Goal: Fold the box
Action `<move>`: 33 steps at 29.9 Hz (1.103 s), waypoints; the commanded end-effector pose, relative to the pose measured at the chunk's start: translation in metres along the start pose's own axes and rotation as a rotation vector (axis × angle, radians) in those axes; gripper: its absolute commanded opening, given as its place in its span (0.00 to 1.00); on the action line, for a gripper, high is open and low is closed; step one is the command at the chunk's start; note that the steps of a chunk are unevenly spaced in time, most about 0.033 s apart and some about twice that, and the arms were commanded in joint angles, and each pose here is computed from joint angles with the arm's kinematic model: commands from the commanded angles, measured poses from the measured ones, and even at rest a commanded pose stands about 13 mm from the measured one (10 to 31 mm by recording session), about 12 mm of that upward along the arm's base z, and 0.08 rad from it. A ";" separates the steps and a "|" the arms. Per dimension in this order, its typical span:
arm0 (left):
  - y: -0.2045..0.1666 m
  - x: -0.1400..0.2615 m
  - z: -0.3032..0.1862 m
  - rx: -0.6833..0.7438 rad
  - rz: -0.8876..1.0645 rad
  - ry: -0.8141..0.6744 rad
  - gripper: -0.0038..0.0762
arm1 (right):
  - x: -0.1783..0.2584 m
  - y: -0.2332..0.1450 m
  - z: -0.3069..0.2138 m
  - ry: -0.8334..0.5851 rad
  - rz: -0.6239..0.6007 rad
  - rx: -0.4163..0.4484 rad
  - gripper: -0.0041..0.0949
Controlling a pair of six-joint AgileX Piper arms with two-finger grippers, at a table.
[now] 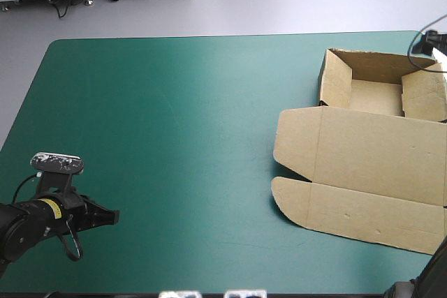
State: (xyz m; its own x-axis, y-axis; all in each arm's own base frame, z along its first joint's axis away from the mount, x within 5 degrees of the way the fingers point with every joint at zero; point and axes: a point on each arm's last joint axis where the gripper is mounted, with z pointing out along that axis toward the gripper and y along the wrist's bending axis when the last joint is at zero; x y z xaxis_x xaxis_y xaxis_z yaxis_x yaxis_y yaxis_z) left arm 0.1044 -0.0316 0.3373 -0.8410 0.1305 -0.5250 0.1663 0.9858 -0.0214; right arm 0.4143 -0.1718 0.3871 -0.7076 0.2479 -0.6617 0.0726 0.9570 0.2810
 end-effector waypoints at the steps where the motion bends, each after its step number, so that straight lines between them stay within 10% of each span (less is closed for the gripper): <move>1: 0.000 -0.009 -0.008 0.004 0.001 -0.096 0.04 | -0.020 0.088 -0.096 -0.261 -0.218 -0.229 0.69; 6: 0.000 -0.011 -0.009 0.006 0.013 -0.118 0.04 | -0.003 0.173 -0.168 -0.391 -0.491 -0.280 0.05; 19: 0.006 -0.013 -0.009 -0.070 0.059 -0.139 0.04 | 0.060 0.263 -0.241 -0.416 -0.629 -0.196 0.02; 33: 0.005 -0.017 -0.010 -0.059 0.053 -0.178 0.04 | 0.169 0.225 -0.137 0.162 -0.658 -0.115 0.02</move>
State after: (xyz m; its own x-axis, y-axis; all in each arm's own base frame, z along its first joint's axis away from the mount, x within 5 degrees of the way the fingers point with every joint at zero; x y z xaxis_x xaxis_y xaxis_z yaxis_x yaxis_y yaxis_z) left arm 0.1124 -0.0272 0.3423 -0.7784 0.1777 -0.6021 0.1755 0.9825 0.0631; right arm 0.2347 0.0706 0.4427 -0.6641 -0.4010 -0.6310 -0.4778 0.8768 -0.0544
